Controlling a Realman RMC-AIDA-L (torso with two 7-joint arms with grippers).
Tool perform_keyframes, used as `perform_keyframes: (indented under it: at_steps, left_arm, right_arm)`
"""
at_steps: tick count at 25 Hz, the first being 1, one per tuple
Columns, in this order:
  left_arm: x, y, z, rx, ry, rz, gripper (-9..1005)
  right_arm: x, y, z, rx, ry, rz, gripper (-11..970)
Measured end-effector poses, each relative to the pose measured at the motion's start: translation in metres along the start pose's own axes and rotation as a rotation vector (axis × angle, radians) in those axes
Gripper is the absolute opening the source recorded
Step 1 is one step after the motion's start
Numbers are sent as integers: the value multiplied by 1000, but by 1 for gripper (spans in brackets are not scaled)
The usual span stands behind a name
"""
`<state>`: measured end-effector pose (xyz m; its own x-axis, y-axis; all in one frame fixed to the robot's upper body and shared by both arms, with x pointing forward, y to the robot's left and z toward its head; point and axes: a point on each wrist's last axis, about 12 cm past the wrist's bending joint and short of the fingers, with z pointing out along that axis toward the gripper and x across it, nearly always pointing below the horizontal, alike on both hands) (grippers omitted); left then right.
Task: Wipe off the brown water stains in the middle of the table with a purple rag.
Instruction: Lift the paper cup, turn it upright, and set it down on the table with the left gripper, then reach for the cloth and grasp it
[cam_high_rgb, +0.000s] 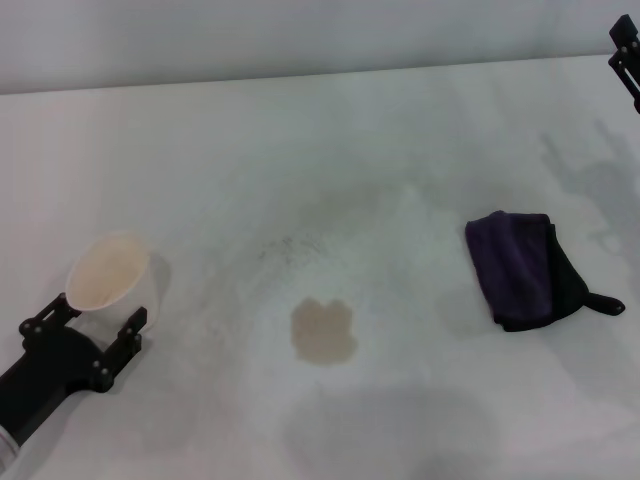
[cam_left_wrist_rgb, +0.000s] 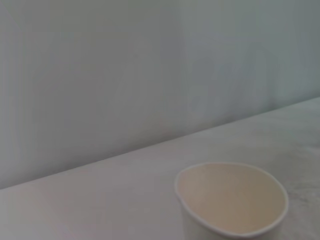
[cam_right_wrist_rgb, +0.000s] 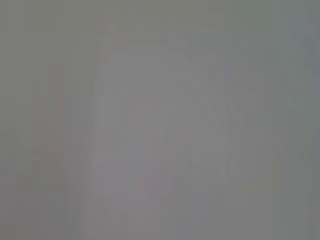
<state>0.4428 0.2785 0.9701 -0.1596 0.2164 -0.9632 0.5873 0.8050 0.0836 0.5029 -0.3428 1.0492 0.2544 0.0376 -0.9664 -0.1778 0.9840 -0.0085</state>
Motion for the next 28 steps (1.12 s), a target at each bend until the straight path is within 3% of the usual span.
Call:
perform_keyframes:
  at_steps: [7, 19, 28]
  left_arm:
    - [1, -2, -7, -13, -22, 26, 607]
    - [5, -2, -18, -58, -30, 54, 893]
    - [7, -3, -38, -130, -70, 78, 892]
  right_arm:
    - [1, -1, -2, 5, 10, -1, 841]
    - [1, -2, -3, 4, 11, -4, 841]
    - [-1, -5, -1, 7, 4, -15, 841]
